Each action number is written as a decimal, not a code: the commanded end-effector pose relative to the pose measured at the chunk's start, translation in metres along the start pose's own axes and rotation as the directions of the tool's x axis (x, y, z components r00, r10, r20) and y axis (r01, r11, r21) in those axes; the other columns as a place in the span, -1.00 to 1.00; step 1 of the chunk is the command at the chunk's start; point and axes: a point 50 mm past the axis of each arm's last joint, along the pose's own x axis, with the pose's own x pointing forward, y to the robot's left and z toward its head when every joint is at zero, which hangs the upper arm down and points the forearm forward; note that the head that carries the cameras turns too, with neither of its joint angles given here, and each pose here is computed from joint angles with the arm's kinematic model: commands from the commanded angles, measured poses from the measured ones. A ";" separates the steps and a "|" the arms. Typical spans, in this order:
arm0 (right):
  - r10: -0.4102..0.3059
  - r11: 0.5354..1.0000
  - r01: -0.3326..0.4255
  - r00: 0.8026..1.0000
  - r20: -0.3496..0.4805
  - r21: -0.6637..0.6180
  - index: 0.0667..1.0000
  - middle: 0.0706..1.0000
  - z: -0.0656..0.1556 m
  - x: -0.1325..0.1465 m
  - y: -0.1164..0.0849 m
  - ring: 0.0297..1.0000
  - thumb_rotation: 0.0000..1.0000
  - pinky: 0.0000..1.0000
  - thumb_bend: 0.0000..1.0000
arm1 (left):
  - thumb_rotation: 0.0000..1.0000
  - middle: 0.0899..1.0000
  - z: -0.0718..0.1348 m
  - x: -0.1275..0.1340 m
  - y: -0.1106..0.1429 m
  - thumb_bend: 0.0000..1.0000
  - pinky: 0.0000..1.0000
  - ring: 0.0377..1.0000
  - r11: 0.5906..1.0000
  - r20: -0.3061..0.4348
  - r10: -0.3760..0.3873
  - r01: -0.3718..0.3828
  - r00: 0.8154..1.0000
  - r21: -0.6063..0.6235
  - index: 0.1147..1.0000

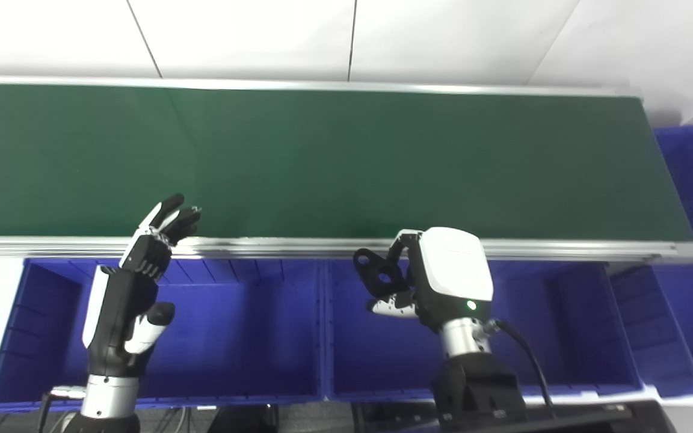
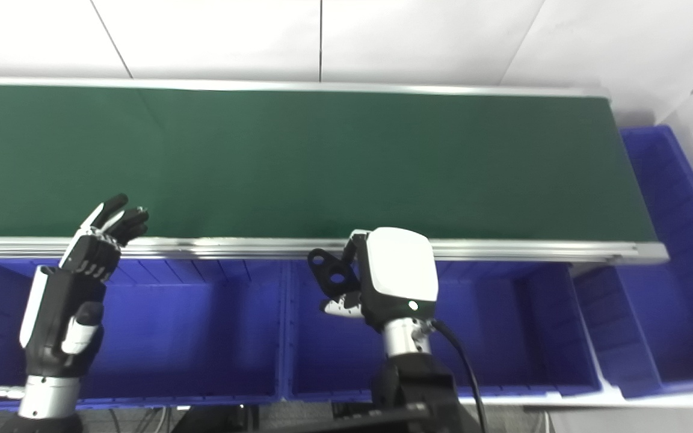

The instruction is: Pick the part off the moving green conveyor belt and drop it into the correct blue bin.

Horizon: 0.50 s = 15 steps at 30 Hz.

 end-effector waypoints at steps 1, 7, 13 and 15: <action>0.051 0.999 -0.051 0.999 -0.002 0.010 -0.10 -0.49 0.008 -0.005 0.010 -0.61 -0.68 -0.71 0.02 | 0.70 0.62 0.009 0.000 -0.002 0.50 0.67 0.68 1.000 0.037 -0.009 0.009 0.999 0.008 0.74; 0.142 0.988 -0.145 0.987 -0.071 -0.045 0.21 -0.04 0.001 0.002 0.023 -0.24 -0.21 -0.39 0.53 | 0.72 0.64 0.009 -0.005 -0.008 0.58 0.72 0.71 1.000 0.017 -0.005 0.005 1.000 -0.010 0.76; 0.197 0.975 -0.207 0.973 -0.123 -0.076 0.51 0.47 -0.003 0.010 0.033 0.29 0.15 0.10 0.98 | 0.73 0.65 0.013 -0.008 -0.012 0.47 0.66 0.70 1.000 0.018 -0.007 0.007 1.000 -0.002 0.80; 0.208 0.973 -0.219 0.969 -0.131 -0.073 0.58 0.58 -0.003 0.011 0.033 0.38 0.22 0.21 1.00 | 0.72 0.64 0.013 -0.008 -0.013 0.47 0.66 0.70 1.000 0.015 -0.004 0.005 1.000 -0.005 0.80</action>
